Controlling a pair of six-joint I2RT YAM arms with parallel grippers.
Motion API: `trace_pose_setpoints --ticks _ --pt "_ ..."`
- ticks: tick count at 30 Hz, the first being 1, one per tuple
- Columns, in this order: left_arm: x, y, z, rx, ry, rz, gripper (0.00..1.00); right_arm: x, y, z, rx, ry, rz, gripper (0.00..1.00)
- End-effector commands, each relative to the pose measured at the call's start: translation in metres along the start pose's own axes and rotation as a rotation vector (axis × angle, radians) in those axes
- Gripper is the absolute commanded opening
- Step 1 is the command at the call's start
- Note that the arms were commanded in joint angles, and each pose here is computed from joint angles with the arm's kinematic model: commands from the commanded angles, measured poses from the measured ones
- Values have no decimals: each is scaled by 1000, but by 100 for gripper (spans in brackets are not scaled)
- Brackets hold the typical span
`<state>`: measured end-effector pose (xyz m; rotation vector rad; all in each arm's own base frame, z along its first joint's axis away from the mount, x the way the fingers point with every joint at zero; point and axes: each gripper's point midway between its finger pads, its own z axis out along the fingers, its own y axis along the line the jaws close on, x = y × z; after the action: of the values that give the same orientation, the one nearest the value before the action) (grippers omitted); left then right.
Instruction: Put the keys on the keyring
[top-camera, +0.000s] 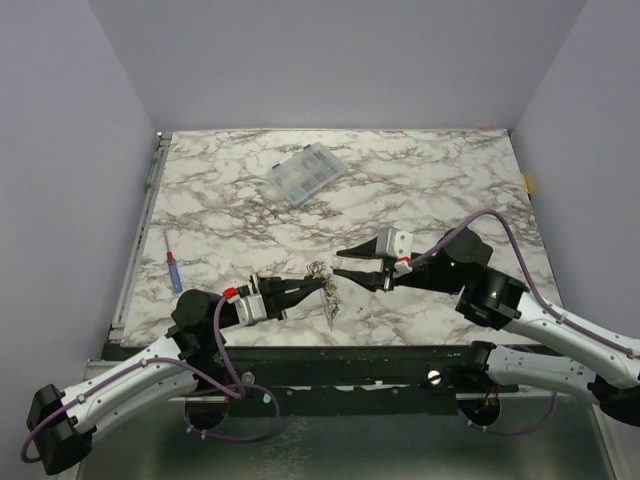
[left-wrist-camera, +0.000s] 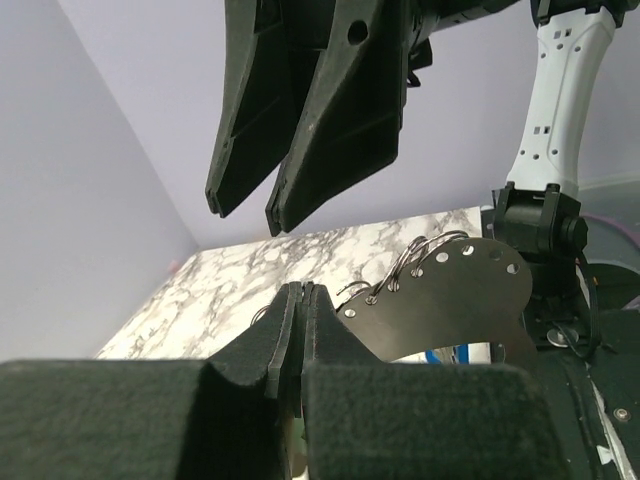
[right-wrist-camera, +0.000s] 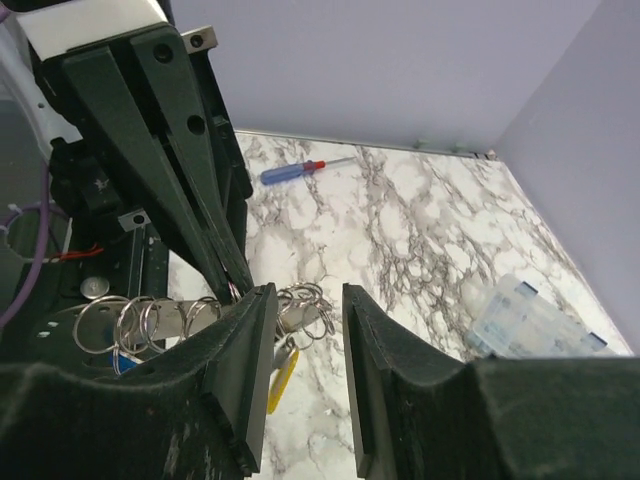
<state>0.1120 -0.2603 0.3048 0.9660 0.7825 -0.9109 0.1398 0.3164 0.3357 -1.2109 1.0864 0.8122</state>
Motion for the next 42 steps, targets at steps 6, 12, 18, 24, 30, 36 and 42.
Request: trace_pose_setpoints --ticks 6,12,18,24,30,36,42 --pt "-18 1 3 15 -43 37 0 24 22 4 -144 125 30 37" --pt "-19 1 3 15 -44 36 0 42 24 6 -151 189 39 32" --pt "-18 2 3 14 -41 35 0 40 26 8 -167 181 47 31" --pt "-17 3 2 3 -39 40 0 35 17 0 -111 188 31 37" --pt "-17 3 2 5 -38 41 0 30 19 -5 -113 175 36 38" --pt "-17 2 3 15 -37 36 0 19 25 4 -163 117 51 38" --pt "-19 2 2 9 -41 37 0 18 29 10 -193 110 61 36"
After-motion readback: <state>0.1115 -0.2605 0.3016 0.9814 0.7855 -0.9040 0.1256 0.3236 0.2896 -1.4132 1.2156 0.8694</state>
